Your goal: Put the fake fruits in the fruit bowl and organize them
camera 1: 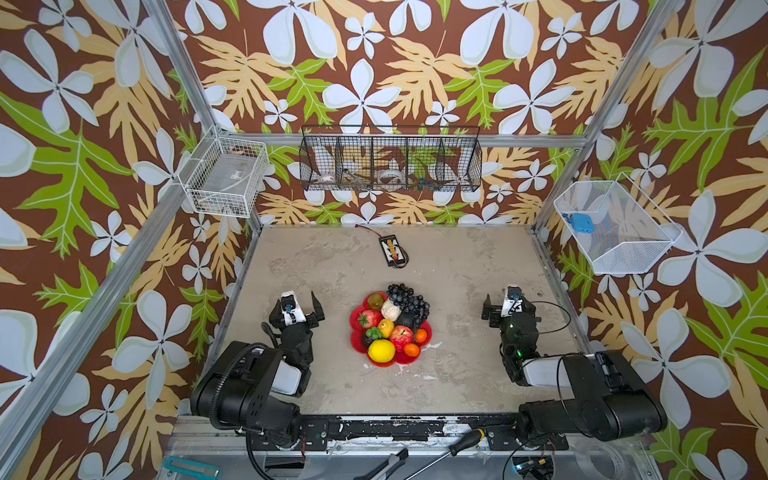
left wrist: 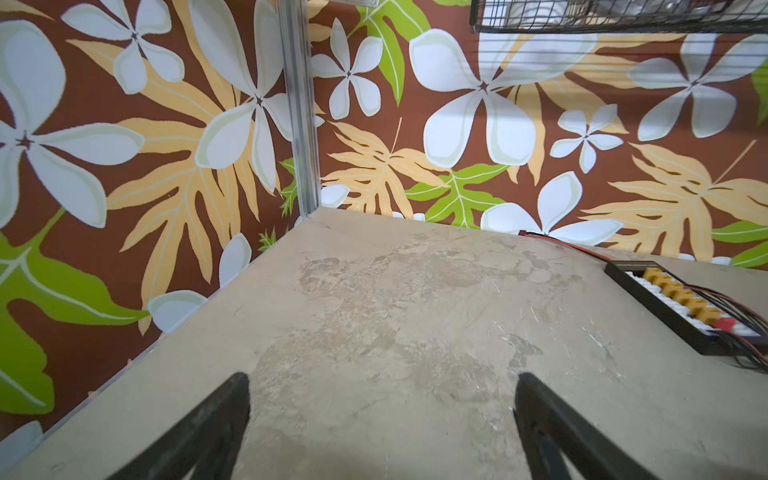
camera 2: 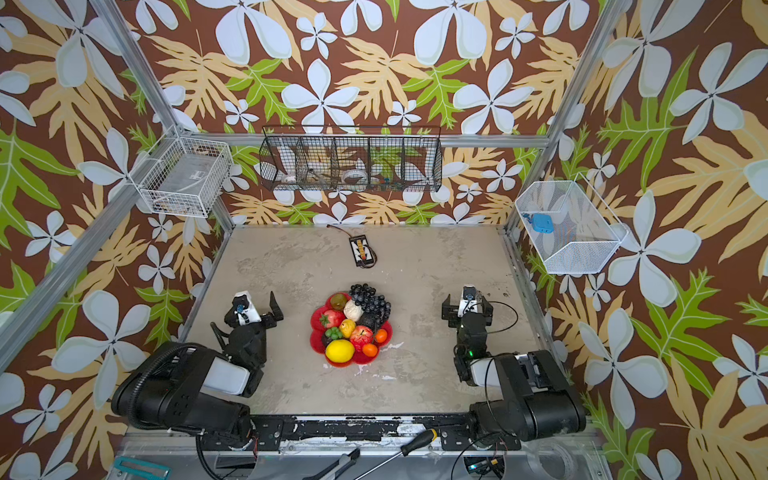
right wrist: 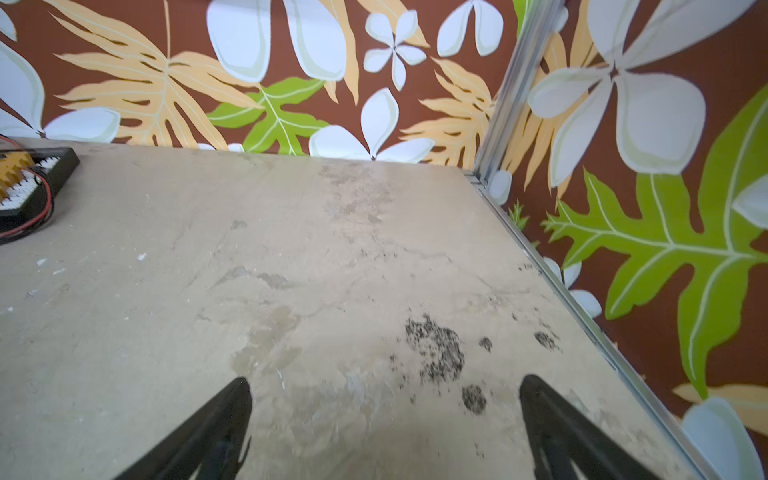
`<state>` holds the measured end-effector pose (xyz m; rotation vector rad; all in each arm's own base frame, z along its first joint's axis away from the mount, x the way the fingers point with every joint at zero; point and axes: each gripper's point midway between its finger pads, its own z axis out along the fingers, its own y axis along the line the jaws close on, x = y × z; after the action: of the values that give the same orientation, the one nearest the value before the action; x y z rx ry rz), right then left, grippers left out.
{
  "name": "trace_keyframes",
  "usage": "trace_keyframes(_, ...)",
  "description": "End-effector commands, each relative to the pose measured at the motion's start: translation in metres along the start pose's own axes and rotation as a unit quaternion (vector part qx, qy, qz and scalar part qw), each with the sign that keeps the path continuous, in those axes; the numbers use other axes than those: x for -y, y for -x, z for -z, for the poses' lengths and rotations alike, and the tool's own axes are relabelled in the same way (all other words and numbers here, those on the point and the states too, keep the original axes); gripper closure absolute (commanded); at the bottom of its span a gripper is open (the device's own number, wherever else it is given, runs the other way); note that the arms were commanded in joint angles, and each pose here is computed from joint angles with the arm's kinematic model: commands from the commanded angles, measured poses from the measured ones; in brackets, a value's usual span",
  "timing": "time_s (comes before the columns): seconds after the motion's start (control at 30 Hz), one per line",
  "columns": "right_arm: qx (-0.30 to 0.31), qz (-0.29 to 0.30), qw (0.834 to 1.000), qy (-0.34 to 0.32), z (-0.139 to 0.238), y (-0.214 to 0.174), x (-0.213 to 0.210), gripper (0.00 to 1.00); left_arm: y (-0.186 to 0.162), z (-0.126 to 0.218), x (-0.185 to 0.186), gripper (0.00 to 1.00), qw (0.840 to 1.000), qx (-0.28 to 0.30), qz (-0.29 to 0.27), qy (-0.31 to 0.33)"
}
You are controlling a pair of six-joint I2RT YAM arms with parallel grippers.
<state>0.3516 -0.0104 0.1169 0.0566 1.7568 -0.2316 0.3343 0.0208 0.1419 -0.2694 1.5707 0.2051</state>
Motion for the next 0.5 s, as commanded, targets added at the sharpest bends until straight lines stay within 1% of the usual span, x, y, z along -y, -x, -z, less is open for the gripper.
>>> trace_keyframes(0.0,0.020,-0.029,0.999,0.011,-0.0085,0.0070,0.0047,0.00,-0.0038,-0.0104,-0.0032,0.00,0.999,-0.021,0.029,-0.005)
trace_keyframes(0.03,0.028,-0.033,0.999,0.004,-0.0103,0.0093,0.0075,0.00,-0.0032,-0.0129,-0.0062,0.00,0.999,-0.019,0.035,0.000)
trace_keyframes(0.1,0.010,-0.035,0.999,0.008,-0.0118,0.0047,0.0074,0.00,-0.0035,-0.0129,-0.0068,0.00,0.999,-0.020,0.034,0.002)
trace_keyframes(0.13,0.019,-0.035,0.999,0.006,-0.0112,0.0070,0.0086,0.00,-0.0042,-0.0130,-0.0072,0.00,0.999,-0.022,0.035,0.003)
trace_keyframes(0.47,0.018,-0.035,0.999,0.006,-0.0108,0.0073,0.0085,0.00,-0.0028,-0.0128,-0.0073,0.00,0.999,-0.018,0.032,0.002)
